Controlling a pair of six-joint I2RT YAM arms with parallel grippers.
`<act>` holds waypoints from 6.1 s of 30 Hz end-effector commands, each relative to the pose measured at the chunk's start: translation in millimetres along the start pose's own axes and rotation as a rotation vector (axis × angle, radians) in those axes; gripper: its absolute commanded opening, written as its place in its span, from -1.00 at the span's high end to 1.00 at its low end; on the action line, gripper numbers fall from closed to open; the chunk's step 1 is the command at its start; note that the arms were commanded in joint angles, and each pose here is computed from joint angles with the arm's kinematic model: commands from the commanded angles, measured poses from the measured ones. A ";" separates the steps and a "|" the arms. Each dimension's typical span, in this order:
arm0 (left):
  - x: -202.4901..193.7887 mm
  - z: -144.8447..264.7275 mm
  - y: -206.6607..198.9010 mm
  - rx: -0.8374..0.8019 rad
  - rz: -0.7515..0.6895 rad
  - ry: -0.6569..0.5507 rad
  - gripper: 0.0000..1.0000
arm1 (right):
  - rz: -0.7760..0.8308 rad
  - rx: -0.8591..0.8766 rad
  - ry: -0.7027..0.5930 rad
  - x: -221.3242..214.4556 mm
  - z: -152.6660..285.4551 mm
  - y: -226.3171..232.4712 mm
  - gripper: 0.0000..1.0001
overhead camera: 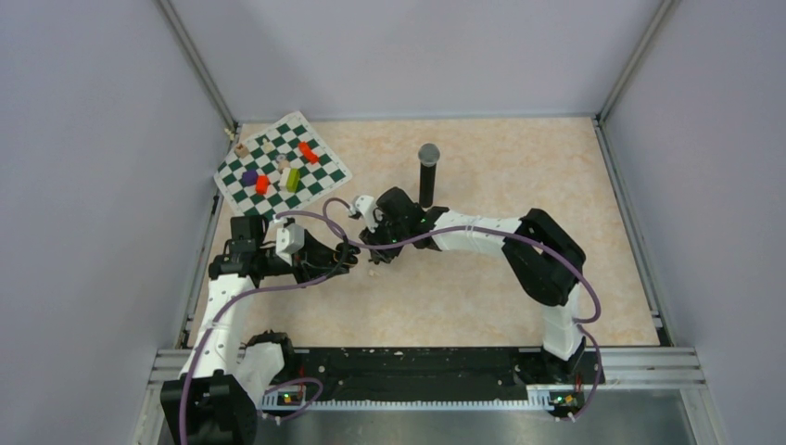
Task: Insert the wireless bluetooth earbuds into the charging case
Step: Pick up the earbud from the center of the board, then place the earbud at the center of the board, then pick up the earbud from the center of the board.
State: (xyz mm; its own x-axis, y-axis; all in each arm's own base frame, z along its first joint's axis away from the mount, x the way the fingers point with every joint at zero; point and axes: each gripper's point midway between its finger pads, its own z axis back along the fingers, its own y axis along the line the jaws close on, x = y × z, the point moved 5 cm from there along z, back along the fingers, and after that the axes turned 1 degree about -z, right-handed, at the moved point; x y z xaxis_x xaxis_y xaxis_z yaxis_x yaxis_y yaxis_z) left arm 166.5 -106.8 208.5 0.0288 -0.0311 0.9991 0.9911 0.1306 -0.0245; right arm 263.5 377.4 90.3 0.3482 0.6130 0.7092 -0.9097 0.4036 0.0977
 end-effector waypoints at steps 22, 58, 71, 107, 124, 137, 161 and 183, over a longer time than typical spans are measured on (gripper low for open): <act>23.6 -2.5 -9.3 -0.079 -0.063 -0.123 1.00 | -0.103 0.028 0.078 -10.4 -15.8 2.9 0.07; 22.6 -2.6 -7.6 -0.075 -0.070 -0.123 1.00 | -0.039 -0.033 -0.112 49.9 59.6 -25.4 0.62; 22.8 -2.9 -7.5 -0.064 -0.065 -0.133 1.00 | 0.278 -0.181 -0.052 -32.4 177.6 -38.2 0.63; 22.4 -3.4 -8.9 -0.046 -0.086 -0.137 1.00 | 0.414 -0.350 0.230 -160.4 186.6 -146.7 -0.32; 23.7 -3.2 -10.4 -0.046 -0.100 -0.138 1.00 | -0.260 -0.048 0.023 -162.1 193.9 -147.8 -0.24; 22.9 -3.3 -9.7 -0.046 -0.095 -0.139 1.00 | -0.475 0.023 0.047 -182.8 186.1 -154.0 0.00; 23.4 -3.3 -10.3 -0.046 -0.099 -0.139 1.00 | -0.500 0.078 0.092 -199.0 177.9 -144.5 0.23; 24.4 -3.1 -10.7 -0.046 -0.103 -0.138 1.00 | -0.479 0.079 0.162 -209.1 169.0 -136.0 0.29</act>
State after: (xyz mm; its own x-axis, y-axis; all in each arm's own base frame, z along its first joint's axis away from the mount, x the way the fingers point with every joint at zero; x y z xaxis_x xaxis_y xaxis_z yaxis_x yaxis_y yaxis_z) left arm 159.8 -107.0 204.7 -0.0211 -0.0429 0.9989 0.9926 0.1187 0.0260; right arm 288.1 82.0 60.7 0.7549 0.4169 0.5063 -0.6453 0.6103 0.4595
